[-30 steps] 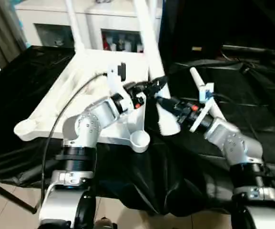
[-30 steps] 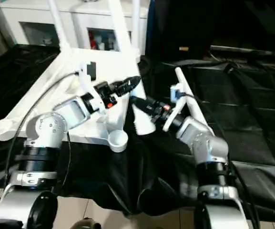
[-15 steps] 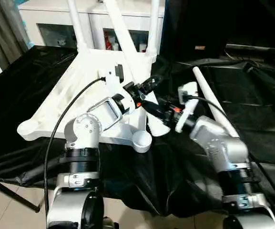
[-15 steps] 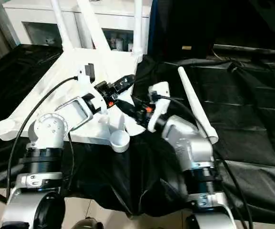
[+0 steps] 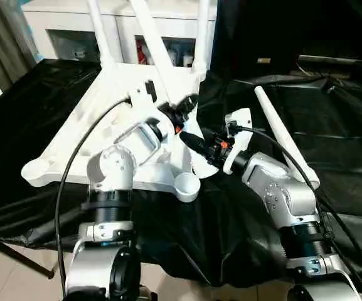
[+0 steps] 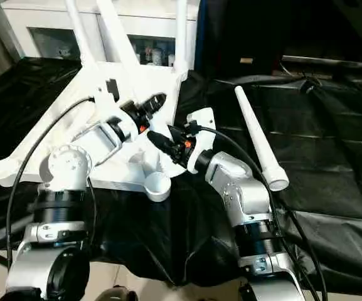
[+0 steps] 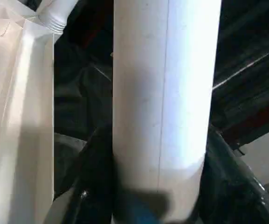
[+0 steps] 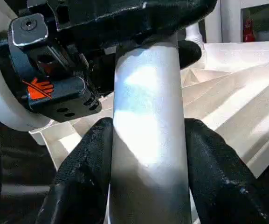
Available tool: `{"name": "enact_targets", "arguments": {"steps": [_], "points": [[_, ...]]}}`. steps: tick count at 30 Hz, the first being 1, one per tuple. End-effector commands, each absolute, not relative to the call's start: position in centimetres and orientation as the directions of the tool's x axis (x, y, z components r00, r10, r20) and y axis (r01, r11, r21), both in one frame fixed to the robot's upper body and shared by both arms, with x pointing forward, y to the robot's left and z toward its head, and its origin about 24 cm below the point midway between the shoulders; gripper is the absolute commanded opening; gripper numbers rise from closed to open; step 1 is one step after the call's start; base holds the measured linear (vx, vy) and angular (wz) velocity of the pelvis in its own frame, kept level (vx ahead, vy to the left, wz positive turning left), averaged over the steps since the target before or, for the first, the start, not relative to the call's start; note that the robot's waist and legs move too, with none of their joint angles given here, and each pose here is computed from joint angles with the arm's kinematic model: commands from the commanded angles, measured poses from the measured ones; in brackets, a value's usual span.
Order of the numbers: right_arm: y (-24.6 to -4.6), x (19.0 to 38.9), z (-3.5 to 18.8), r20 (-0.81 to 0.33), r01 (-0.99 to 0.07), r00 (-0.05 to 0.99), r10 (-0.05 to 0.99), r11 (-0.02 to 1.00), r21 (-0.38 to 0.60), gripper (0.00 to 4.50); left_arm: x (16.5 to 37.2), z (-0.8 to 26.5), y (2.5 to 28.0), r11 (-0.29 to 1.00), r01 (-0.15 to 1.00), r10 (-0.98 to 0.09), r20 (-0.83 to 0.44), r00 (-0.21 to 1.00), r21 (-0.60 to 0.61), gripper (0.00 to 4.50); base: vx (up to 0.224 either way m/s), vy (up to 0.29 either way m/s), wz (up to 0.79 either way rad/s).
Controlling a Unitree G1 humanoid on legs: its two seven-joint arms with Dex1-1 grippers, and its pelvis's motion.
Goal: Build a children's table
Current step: Pick table leg
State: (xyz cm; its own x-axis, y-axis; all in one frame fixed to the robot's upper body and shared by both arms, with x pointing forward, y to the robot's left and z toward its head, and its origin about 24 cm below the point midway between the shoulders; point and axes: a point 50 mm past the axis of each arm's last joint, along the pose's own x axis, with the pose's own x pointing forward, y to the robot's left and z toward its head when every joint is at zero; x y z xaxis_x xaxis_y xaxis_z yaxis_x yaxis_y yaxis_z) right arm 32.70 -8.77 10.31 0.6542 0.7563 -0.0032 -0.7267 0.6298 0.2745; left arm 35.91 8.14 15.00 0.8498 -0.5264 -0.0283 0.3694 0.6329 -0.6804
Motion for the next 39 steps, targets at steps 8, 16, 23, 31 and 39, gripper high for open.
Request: {"name": "enact_targets", "arguments": {"steps": [8, 16, 23, 31, 39], "points": [[-9.0, 32.1, 11.7, 0.076, -0.800, 0.560, 0.825, 0.515, 0.309, 2.91, 35.6, 16.5, 9.1, 0.640, 0.544, -0.636, 0.023, 0.771, -0.543, 1.88, 0.000, 0.000, 0.00], [-11.1, 32.1, 13.0, 0.005, -0.858, 0.397, 0.918, 0.369, 0.357, 3.13, 34.6, 18.4, 9.4, 0.440, 0.770, -0.849, 0.067, 0.525, -0.461, 1.88, 0.000, 0.000, 0.00], [-11.6, 31.6, 14.5, 0.004, -0.889, 0.241, 0.971, 0.218, 0.403, 3.15, 33.3, 19.7, 8.5, 0.274, 0.860, -0.926, 0.123, 0.356, -0.430, 1.88, 0.000, 0.000, 0.00], [-11.3, 31.1, 14.5, -0.007, -0.881, 0.142, 0.990, 0.129, 0.455, 3.15, 32.5, 20.5, 7.8, 0.147, 0.897, -0.937, 0.231, 0.260, -0.417, 1.88, 0.000, 0.000, 0.00], [-11.3, 30.9, 14.7, -0.029, -0.877, 0.091, 0.995, 0.093, 0.471, 3.15, 31.6, 20.5, 7.9, 0.045, 0.910, -0.944, 0.281, 0.174, -0.412, 1.88, 0.000, 0.000, 0.00]]}}
